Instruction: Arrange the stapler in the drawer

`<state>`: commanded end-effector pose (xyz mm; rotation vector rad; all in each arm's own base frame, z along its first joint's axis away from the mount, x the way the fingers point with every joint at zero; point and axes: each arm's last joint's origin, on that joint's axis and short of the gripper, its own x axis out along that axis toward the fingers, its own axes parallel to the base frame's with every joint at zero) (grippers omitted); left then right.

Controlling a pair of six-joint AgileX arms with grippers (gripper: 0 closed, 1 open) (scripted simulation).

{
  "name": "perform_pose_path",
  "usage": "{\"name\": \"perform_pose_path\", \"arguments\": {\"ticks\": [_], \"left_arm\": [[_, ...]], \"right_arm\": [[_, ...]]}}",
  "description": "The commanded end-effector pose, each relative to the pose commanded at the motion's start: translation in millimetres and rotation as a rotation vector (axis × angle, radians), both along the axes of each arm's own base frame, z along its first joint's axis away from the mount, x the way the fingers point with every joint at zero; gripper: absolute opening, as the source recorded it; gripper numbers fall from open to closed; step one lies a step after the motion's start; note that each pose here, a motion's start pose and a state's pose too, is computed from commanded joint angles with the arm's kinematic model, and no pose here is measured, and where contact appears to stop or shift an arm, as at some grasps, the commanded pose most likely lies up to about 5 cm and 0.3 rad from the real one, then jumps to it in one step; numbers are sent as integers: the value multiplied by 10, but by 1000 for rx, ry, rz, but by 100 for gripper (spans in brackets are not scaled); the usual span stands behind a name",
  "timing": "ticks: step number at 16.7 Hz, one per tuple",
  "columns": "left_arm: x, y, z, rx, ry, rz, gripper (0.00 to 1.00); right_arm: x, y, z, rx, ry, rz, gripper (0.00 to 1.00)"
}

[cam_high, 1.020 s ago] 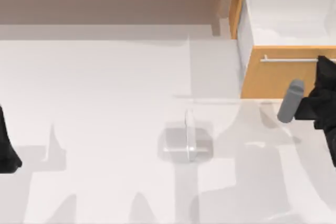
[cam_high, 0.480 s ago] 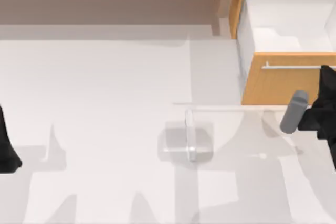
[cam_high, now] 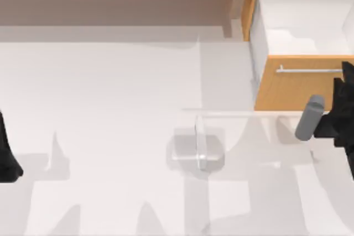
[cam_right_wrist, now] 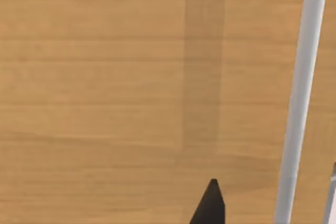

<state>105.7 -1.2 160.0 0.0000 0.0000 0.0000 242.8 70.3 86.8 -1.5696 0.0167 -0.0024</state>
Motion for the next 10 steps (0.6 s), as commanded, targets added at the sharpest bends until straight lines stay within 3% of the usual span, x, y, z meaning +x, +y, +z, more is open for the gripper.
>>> {"name": "perform_pose_path", "arguments": {"ticks": [3, 10], "left_arm": [[0, 0, 0, 0, 0, 0, 100], [0, 0, 0, 0, 0, 0, 100]], "right_arm": [[0, 0, 0, 0, 0, 0, 98], [0, 0, 0, 0, 0, 0, 100]]}}
